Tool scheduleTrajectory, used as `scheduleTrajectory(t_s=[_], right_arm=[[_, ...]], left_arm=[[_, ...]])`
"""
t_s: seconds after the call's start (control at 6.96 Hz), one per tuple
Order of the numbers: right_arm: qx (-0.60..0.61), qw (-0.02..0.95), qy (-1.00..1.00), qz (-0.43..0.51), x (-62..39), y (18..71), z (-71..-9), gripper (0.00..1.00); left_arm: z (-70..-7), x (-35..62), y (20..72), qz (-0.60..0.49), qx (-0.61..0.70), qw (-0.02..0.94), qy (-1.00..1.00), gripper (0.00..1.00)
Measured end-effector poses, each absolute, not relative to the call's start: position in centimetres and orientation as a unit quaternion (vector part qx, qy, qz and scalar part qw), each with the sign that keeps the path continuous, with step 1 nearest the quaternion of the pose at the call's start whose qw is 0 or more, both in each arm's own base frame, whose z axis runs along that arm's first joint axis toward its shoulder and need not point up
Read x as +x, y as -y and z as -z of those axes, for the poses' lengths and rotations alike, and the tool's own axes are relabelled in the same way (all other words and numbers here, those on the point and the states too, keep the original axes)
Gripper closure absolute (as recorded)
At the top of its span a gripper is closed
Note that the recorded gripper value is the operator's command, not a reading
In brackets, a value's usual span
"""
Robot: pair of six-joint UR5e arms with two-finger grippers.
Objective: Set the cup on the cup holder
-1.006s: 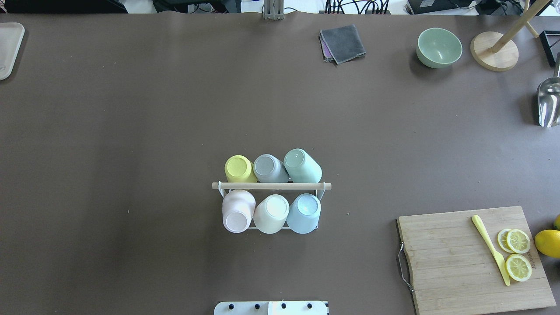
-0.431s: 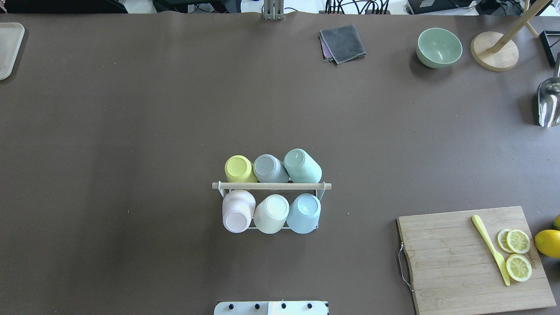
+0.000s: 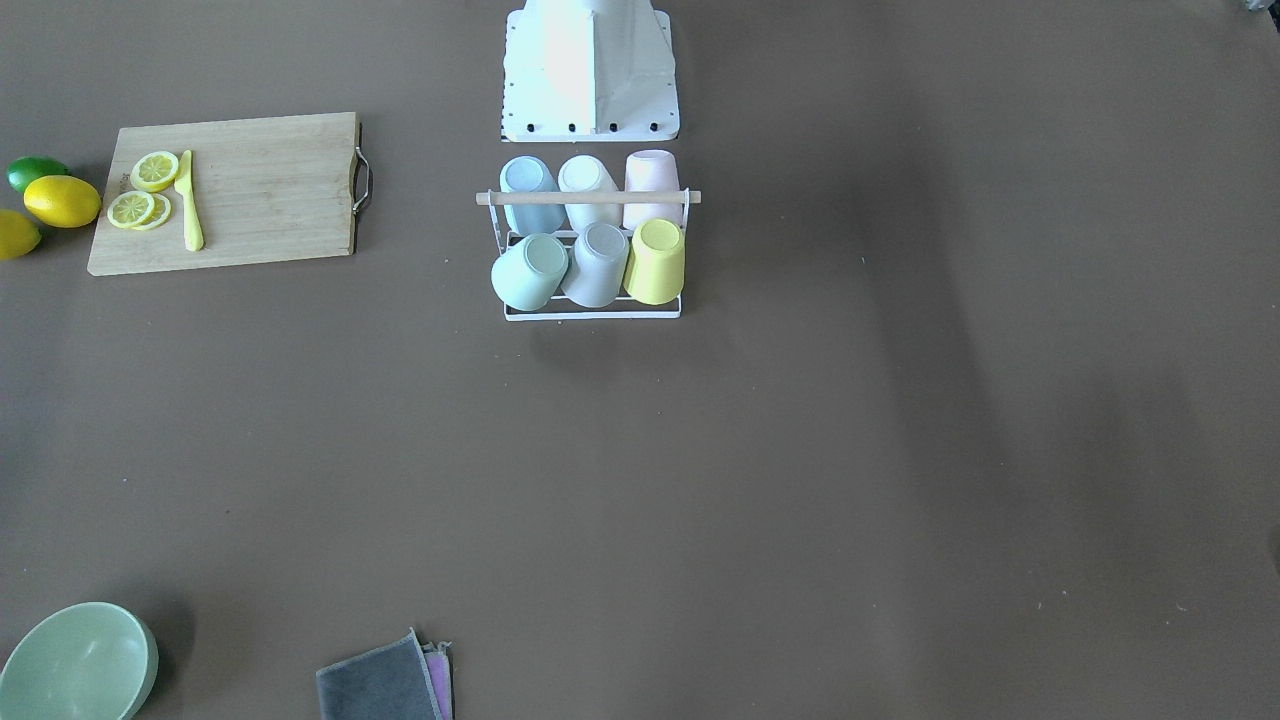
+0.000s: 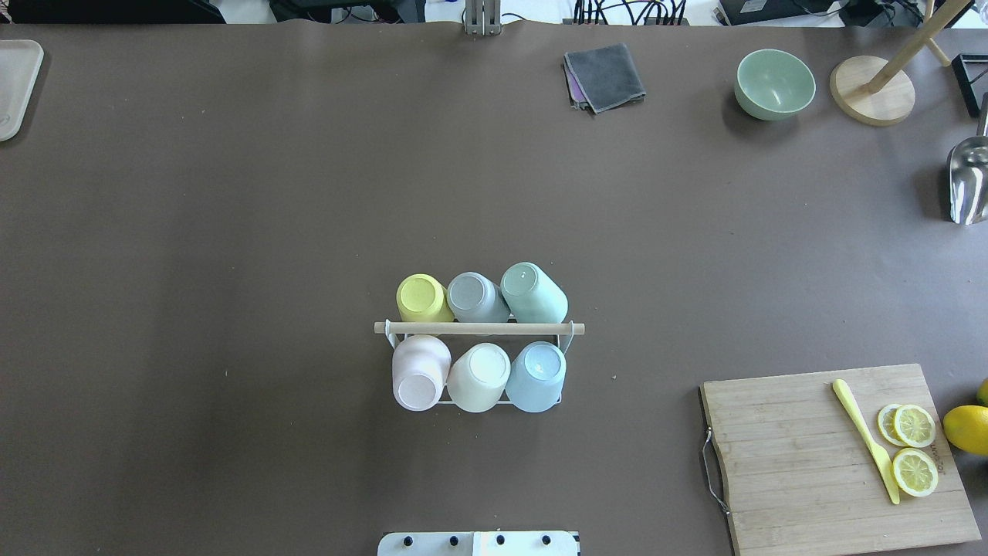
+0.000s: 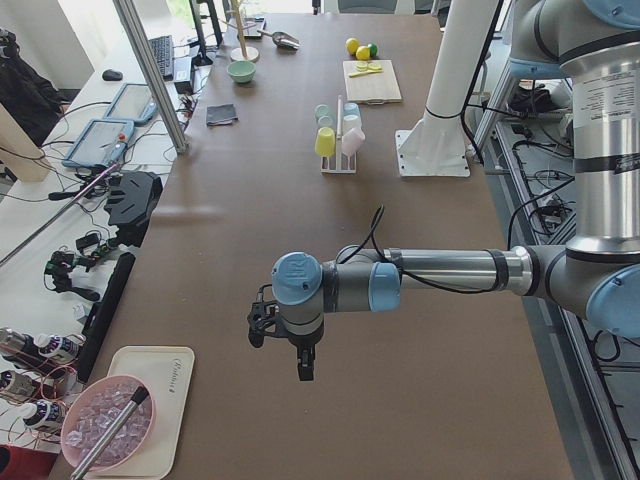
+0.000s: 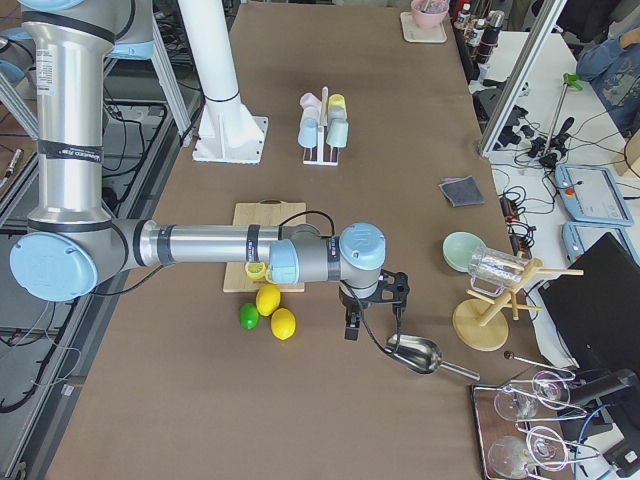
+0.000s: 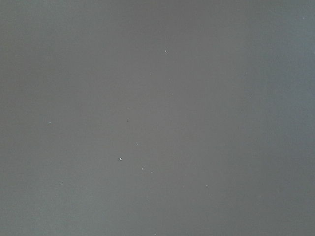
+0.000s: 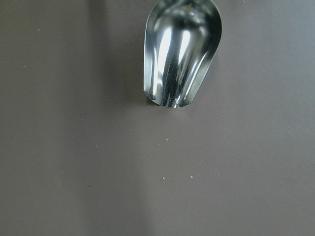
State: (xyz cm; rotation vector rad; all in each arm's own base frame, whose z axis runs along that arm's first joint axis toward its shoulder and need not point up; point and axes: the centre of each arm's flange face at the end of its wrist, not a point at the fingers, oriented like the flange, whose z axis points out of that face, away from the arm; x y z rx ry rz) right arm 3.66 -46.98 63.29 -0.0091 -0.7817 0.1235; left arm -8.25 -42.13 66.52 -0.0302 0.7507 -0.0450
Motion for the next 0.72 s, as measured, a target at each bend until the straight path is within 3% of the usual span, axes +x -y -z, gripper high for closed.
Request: scheduleTrajectory(t_s=[0.72], right_arm=[[-0.005,0.922,0.383,-0.062,3.59,46.55,-62.77,0.0]], left_arm=[[-66.56,-8.24,42.05,0.022,-0.015,0.93,-0.367,0.02]])
